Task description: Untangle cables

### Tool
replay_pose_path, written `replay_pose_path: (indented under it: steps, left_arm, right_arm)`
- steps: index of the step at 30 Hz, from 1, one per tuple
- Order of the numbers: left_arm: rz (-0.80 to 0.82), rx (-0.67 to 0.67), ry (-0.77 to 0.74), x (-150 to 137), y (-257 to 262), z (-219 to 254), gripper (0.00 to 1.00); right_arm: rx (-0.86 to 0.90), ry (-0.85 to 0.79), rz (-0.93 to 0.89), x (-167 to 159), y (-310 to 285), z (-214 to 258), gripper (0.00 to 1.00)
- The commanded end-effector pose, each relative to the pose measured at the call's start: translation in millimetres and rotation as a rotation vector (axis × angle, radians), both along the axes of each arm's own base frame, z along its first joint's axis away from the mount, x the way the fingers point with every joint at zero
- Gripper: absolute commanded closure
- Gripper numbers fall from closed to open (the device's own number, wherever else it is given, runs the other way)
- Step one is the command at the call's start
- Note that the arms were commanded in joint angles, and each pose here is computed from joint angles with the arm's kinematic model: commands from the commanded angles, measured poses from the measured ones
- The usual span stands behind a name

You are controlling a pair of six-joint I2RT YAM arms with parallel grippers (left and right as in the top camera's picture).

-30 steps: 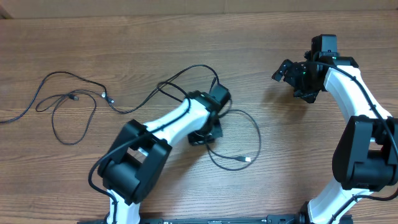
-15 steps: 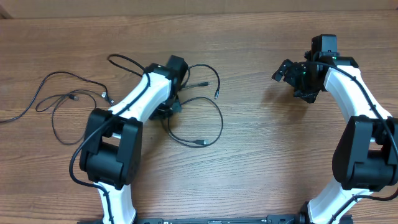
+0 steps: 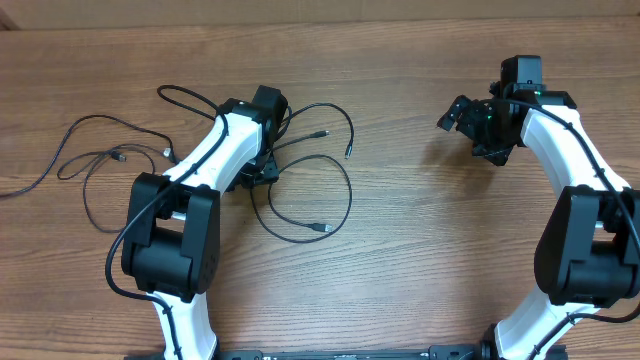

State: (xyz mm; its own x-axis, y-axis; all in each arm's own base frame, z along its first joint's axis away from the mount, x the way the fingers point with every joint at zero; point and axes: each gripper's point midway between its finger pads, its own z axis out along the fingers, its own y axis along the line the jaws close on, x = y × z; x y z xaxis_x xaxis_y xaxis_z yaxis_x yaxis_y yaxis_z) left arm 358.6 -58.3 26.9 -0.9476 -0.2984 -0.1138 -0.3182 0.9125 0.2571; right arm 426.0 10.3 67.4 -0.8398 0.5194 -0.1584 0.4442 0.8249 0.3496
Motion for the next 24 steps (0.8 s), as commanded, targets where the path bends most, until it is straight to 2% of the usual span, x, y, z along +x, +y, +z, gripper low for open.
replay_pose_path:
  steps: [1,3,7,10,14,16,20,24]
  left_arm:
    - [-0.006,-0.077,0.017,1.2,-11.5,-2.5,0.34]
    - [-0.047,-0.221,0.060,-4.8,-36.8,-5.8,0.28]
    - [-0.115,-0.498,0.164,-25.3,-82.8,-0.9,0.27]
    - [-0.095,-0.581,0.225,-39.1,-95.0,4.6,0.29]
    - [0.019,-0.549,0.287,-55.8,-95.4,5.6,0.41]
    - [0.137,-0.503,0.317,-66.6,-94.6,3.6,0.40]
    - [0.394,-0.355,0.354,-90.2,-91.9,1.6,0.31]
    - [0.473,-0.300,0.356,-101.5,-102.2,1.8,0.23]
  right_arm:
    - [-0.006,-0.043,-0.001,6.1,-0.5,15.3,0.00]
    - [-0.006,-0.043,-0.001,6.1,-0.5,15.3,0.00]
    - [-0.006,-0.043,-0.001,6.1,-0.5,15.3,0.00]
    - [-0.006,-0.043,0.000,6.1,-0.5,15.3,0.00]
    - [-0.006,-0.043,-0.001,6.1,-0.5,15.3,0.00]
    - [-0.006,-0.043,-0.001,6.1,-0.5,15.3,0.00]
    - [-0.006,-0.043,-0.001,6.1,-0.5,15.5,0.00]
    - [-0.006,-0.043,-0.001,6.1,-0.5,15.3,0.00]
